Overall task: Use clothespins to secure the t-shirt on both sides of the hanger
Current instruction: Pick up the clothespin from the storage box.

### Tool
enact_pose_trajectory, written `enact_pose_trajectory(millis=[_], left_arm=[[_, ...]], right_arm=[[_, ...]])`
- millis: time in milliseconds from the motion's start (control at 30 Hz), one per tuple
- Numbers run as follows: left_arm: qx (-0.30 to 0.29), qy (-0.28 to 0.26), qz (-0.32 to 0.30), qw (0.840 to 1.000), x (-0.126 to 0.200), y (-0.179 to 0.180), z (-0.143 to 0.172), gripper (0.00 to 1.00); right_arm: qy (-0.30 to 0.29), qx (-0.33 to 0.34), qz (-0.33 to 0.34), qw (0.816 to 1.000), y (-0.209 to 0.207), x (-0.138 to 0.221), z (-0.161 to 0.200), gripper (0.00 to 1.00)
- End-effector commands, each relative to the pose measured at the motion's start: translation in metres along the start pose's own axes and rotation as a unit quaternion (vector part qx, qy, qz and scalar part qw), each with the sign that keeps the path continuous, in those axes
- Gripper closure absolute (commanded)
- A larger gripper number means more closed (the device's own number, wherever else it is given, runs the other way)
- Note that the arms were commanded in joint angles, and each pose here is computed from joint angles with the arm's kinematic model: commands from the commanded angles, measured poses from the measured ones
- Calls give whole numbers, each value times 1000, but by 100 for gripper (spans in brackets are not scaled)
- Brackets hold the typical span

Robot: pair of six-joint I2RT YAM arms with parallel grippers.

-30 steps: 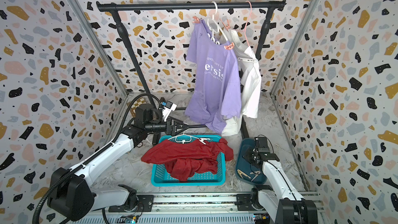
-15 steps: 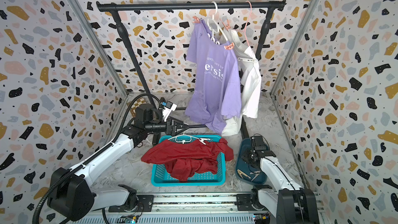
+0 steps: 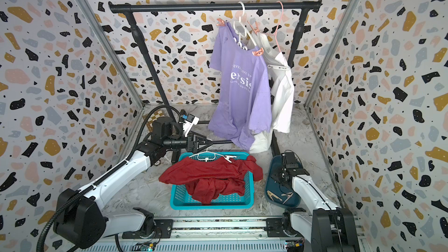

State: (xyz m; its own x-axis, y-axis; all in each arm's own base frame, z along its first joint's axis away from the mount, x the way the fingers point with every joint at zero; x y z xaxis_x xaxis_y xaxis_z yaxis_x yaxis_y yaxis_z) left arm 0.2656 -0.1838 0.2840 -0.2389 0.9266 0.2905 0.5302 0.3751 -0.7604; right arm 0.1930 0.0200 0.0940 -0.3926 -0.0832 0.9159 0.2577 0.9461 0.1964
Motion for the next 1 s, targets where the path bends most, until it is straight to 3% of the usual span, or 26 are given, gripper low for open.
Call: enact_pose_trajectory(millis=[0, 333, 733, 867, 967], left_arm=[[-14, 4, 12, 1000, -1, -3, 1, 1], [-3, -23, -18, 1000, 0, 0, -6, 1], [13, -39, -51, 998, -1, 4, -15, 1], [17, -42, -102, 994, 3, 7, -20, 1], [19, -40, -128, 991, 6, 9, -21, 1]], right_arm=[[19, -2, 12, 1000, -4, 1, 10, 97], [-63, 2, -33, 997, 7, 42, -6, 100], [-161, 80, -110, 978, 29, 107, -26, 100], [-182, 137, -181, 957, 50, 122, -30, 100], [-202, 191, -242, 929, 70, 136, -31, 100]])
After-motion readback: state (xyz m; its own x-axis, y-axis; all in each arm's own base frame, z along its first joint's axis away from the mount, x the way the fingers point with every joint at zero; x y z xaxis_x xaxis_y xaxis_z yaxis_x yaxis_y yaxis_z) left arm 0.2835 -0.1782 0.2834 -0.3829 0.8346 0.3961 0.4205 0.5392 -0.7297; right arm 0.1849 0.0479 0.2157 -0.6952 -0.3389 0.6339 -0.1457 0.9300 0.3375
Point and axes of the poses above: each gripper's point midway between its finger pads, its own x axis back along the fingers, its own y axis along the line the jaws close on, z = x × y, the point moved 8 cm from there along x, back along the fingers, and after that the axes turned 15 degrees about x, right-handed, at the moved point
